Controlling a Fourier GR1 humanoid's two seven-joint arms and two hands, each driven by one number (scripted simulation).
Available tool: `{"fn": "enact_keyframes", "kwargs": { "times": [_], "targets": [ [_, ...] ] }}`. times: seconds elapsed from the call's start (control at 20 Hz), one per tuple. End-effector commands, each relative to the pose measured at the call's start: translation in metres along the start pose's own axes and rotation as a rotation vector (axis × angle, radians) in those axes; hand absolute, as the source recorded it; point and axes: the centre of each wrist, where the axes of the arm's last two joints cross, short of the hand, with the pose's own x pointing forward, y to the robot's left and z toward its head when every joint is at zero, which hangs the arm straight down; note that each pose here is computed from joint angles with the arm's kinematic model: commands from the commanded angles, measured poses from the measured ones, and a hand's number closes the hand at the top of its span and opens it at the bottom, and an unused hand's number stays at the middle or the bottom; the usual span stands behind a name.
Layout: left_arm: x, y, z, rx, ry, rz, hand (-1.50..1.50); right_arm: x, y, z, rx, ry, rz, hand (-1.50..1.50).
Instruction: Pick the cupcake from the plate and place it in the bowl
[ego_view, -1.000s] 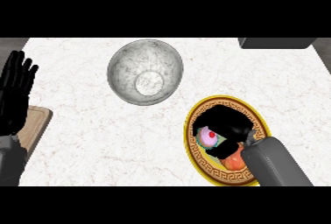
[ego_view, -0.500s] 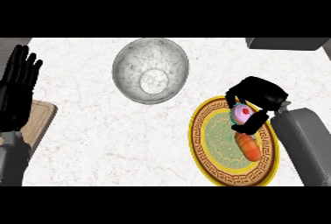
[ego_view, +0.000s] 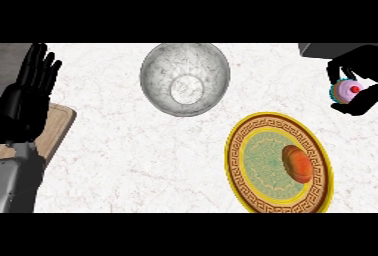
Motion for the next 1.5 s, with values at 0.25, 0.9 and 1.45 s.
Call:
{"fn": "enact_keyframes", "kwargs": {
  "times": [0.25,0.9,1.45],
  "targets": [
    [-0.003,0.004,-0.005,0.009,0.02,-0.005,0.0,-0.034,-0.064,0.022,-0.228,-0.069,-0.074,1.5],
    [-0.007,0.007,-0.002,0.029,0.038,-0.017,0.0,0.007,-0.146,-0.011,-0.335,-0.475,-0.412,1.5],
    [-0.017,0.019,0.002,0.057,0.053,-0.019,0.0,0.125,-0.192,-0.083,-0.165,-0.551,-0.427,1.5]
  ]
}}
